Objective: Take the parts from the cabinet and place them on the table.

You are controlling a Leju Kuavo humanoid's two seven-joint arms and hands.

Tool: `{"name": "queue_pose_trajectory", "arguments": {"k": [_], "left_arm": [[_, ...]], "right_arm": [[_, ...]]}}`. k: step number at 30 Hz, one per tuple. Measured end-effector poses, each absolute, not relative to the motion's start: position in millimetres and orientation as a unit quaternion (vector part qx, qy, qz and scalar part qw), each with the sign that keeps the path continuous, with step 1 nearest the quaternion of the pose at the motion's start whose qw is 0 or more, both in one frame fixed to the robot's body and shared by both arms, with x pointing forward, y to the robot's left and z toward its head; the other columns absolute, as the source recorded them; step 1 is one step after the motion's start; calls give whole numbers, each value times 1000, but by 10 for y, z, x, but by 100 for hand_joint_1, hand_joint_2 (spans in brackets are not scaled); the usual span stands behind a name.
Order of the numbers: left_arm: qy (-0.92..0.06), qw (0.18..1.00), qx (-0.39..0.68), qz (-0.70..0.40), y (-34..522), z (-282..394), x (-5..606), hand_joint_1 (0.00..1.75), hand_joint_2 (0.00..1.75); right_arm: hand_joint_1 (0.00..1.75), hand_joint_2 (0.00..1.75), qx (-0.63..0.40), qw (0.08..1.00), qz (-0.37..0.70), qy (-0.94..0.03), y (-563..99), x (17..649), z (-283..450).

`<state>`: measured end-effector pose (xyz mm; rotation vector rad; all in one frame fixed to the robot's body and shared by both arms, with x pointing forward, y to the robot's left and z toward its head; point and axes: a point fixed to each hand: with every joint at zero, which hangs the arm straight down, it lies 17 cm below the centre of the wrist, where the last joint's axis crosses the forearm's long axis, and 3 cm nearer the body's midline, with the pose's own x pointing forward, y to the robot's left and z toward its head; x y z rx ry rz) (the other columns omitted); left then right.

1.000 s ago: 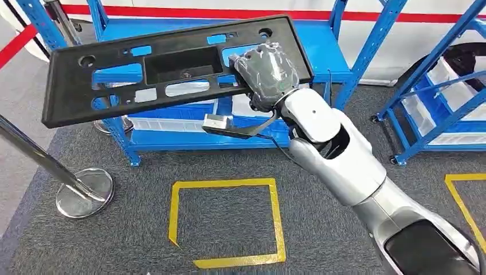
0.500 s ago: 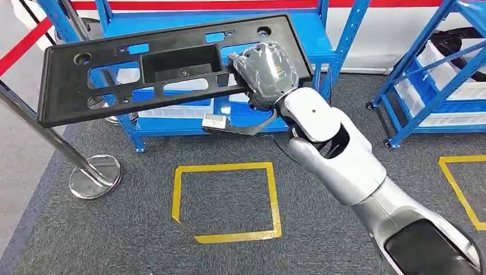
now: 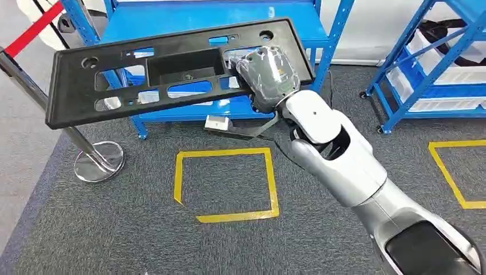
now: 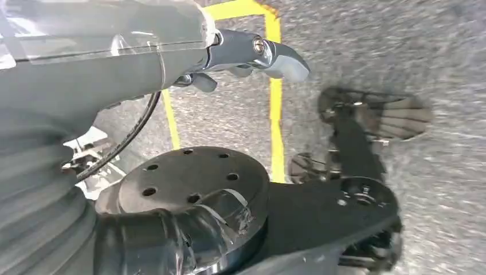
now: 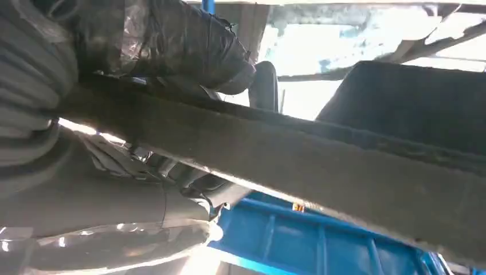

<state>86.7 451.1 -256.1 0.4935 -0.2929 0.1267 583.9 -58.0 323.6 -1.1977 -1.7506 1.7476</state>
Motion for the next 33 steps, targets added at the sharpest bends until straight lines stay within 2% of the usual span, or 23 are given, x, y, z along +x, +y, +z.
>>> {"name": "queue_pose_trajectory", "arguments": {"k": [10, 18, 33], "left_arm": [[-142, 957, 245, 62, 4532, -2560, 839, 0, 175], [-134, 960, 236, 64, 4552, -2574, 775, 0, 175], [-142, 960, 233, 64, 4551, -2565, 848, 0, 175]], "right_arm": [[175, 175, -430, 192, 621, -626, -572, 5846, 3301], [175, 175, -481, 246, 639, -547, -1586, 6165, 2994], [175, 175, -507, 248, 640, -521, -1860, 6261, 3072]]}}
